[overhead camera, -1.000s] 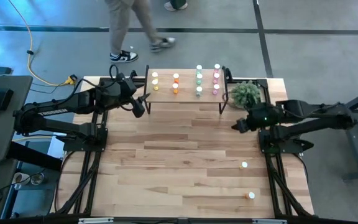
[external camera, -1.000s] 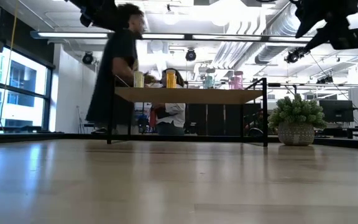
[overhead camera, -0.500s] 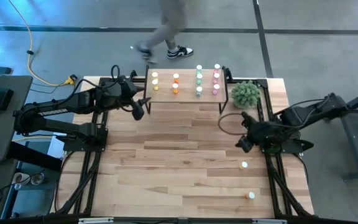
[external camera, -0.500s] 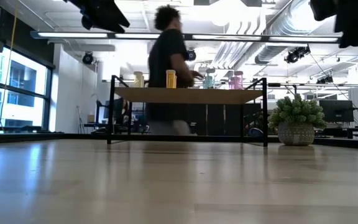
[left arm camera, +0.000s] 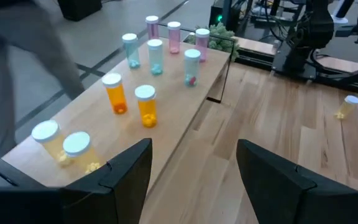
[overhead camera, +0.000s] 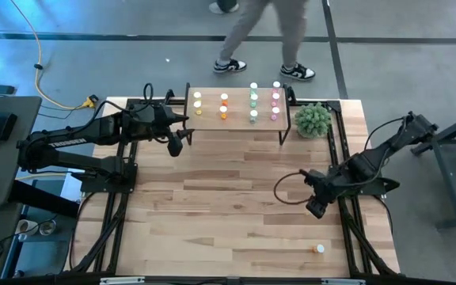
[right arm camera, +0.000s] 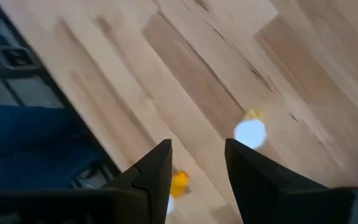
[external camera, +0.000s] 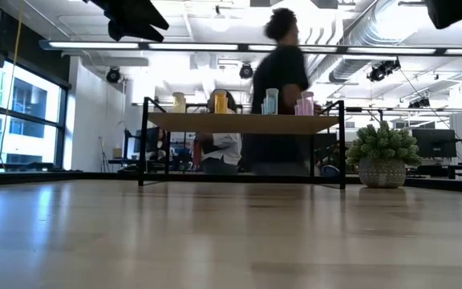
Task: Pick and place medicine bottles onto shelf by color
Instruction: Put the yellow pill bottle on the shelf aligned with the other yellow pill bottles
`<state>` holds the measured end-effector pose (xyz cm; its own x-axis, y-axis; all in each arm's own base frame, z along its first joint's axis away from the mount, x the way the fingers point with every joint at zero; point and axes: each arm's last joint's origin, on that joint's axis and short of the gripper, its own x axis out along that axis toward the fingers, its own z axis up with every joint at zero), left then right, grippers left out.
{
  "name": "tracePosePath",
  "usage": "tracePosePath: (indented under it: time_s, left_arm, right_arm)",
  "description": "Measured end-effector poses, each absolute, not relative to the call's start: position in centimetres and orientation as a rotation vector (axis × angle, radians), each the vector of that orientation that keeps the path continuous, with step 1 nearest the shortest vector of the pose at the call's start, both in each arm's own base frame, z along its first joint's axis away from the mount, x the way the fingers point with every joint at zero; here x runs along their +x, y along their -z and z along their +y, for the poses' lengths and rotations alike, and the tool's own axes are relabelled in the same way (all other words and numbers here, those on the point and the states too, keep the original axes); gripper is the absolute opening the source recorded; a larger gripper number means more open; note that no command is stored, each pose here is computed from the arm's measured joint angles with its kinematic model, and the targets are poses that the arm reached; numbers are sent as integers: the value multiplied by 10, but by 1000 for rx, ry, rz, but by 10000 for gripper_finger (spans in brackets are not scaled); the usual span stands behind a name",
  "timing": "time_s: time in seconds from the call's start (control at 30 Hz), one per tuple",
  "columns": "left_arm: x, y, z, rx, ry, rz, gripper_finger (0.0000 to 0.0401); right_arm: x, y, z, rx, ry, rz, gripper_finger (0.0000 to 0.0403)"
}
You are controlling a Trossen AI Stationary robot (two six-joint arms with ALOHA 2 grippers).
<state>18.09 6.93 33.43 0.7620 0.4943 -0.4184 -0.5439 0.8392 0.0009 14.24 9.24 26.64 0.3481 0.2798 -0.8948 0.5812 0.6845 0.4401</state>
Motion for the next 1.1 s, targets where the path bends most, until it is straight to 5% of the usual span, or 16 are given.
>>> tracePosePath:
  time_s: [0.23, 0.57, 1.1]
  left_arm:
    - [181, -334, 69, -124, -566, 420, 225]
    - [181, -334, 69, -126, -566, 419, 225]
    - [181, -334, 69, -123, -566, 420, 225]
  right_arm:
    - [145, -255, 99, 775, 284, 1314, 145]
    - [151, -238, 103, 734, 437, 1424, 214]
    - [129, -228, 146, 718, 520, 1358, 216]
